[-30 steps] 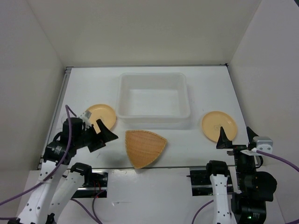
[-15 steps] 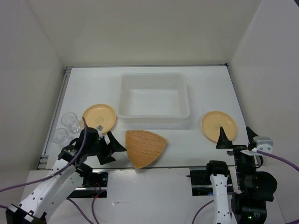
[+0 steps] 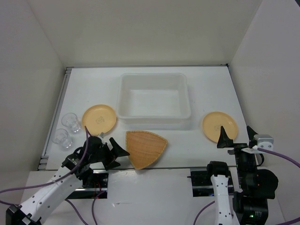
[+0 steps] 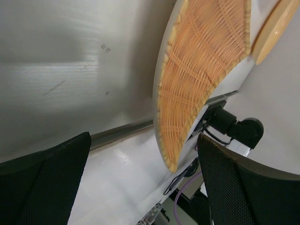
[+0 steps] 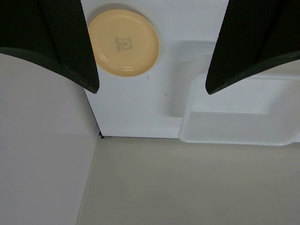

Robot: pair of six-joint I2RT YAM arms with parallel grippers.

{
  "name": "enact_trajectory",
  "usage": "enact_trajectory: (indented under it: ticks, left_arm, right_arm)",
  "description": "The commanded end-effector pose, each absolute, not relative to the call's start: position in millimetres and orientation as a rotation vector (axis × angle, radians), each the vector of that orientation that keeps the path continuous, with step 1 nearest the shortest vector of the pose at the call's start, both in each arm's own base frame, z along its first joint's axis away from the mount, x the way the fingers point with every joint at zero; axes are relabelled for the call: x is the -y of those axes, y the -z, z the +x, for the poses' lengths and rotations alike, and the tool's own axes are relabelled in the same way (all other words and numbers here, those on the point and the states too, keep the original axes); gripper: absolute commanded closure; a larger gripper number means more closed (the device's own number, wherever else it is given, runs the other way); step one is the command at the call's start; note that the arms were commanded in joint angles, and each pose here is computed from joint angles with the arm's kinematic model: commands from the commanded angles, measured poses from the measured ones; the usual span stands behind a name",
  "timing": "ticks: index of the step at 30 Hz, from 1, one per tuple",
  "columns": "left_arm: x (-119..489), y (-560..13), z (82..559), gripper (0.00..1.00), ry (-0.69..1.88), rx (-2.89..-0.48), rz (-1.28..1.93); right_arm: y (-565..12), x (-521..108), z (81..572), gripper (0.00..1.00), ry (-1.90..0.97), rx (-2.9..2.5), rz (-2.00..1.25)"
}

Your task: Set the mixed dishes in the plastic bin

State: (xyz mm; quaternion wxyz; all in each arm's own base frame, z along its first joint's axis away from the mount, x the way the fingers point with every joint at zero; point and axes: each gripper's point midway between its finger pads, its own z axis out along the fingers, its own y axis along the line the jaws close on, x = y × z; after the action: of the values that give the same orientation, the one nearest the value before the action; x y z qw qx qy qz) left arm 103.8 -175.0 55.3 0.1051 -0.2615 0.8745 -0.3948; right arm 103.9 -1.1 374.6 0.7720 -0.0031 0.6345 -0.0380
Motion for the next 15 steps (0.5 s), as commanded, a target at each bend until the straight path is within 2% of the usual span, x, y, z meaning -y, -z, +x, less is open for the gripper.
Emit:
enact_trajectory:
  ticks: [1,15]
  left_arm:
    - [177,-60,115,0.00,1.200,-2.499,-0.820]
    - [181,-38,131,0.00,1.073,-2.550,-0.824]
  right_arm:
    - [-383,2,114,0.02,0.075,-1.366,-0.002]
    - [-382,6,116,0.02,0.087,-1.375,0.014]
